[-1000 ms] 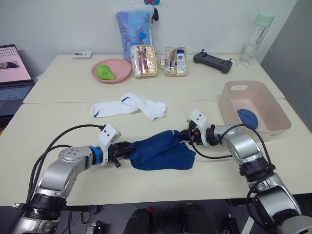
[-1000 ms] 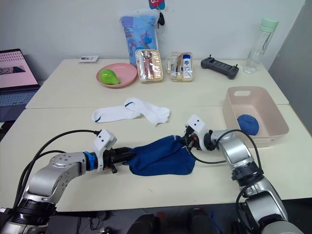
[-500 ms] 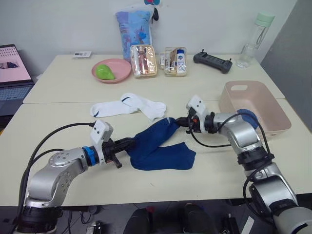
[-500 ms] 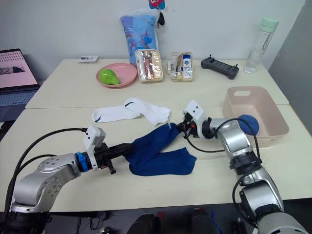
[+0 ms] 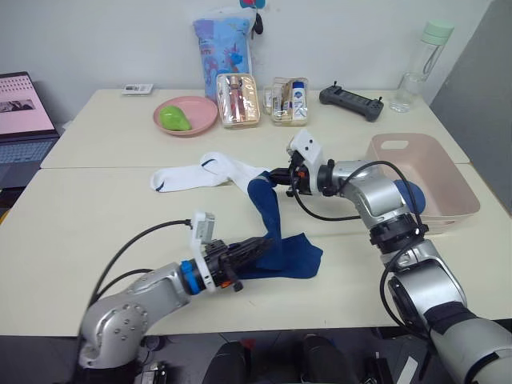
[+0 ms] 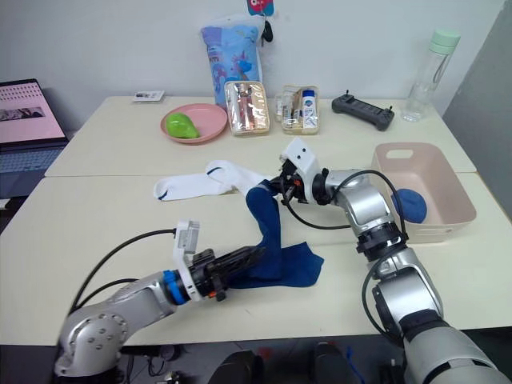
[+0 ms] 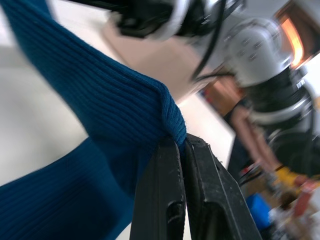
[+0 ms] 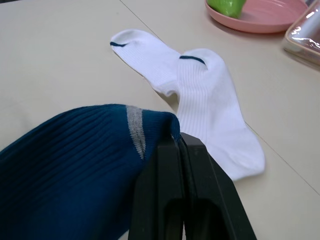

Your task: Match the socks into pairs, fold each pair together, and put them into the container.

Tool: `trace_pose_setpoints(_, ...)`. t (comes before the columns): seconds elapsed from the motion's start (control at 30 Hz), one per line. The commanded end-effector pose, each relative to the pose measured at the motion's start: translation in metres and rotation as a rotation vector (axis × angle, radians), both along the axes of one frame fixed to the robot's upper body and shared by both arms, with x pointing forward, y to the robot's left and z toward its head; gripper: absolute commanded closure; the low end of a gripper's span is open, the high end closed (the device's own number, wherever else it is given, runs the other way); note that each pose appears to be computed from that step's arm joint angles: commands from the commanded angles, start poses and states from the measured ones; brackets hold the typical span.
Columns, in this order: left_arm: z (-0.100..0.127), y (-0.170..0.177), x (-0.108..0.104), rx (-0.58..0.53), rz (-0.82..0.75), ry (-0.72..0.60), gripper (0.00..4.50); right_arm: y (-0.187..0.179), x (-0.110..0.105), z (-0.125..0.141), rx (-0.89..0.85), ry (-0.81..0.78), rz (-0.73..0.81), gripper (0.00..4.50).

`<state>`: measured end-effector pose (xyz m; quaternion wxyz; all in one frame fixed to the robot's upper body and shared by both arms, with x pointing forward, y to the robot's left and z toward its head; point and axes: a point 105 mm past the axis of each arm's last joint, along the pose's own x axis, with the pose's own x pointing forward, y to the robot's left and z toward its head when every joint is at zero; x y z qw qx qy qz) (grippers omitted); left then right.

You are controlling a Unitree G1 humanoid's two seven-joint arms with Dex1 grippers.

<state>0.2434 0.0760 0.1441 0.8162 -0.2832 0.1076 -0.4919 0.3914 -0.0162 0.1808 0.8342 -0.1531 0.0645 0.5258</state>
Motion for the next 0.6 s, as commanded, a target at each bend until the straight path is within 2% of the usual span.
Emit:
trace_pose_setpoints(0.03,0.007,-0.004,0.004,-0.042,0.026,-0.018,4.46,0.012,-0.008,0.004,-0.029,-0.054,0.076,4.5)
trace_pose_setpoints(0.13,-0.014,0.001,0.003,0.05,0.051,0.023,4.46,0.019,-0.02,-0.013,-0.057,-0.015,0.138,4.5)
trace_pose_setpoints(0.27,-0.038,0.026,-0.01,0.191,0.081,0.046,4.46,0.026,-0.032,-0.029,-0.021,0.052,0.162,4.5)
trace_pose_setpoints(0.37,-0.043,0.034,-0.021,0.248,0.048,0.038,3.76,0.026,-0.032,-0.026,0.041,0.103,0.133,3.82)
trace_pose_setpoints(0.5,-0.041,0.053,-0.026,0.328,0.071,0.003,2.54,0.02,-0.042,-0.019,0.056,0.076,0.169,2.47)
trace_pose_setpoints(0.6,-0.037,0.065,-0.034,0.39,0.031,-0.015,1.59,0.013,-0.054,-0.013,0.093,0.096,0.194,1.42)
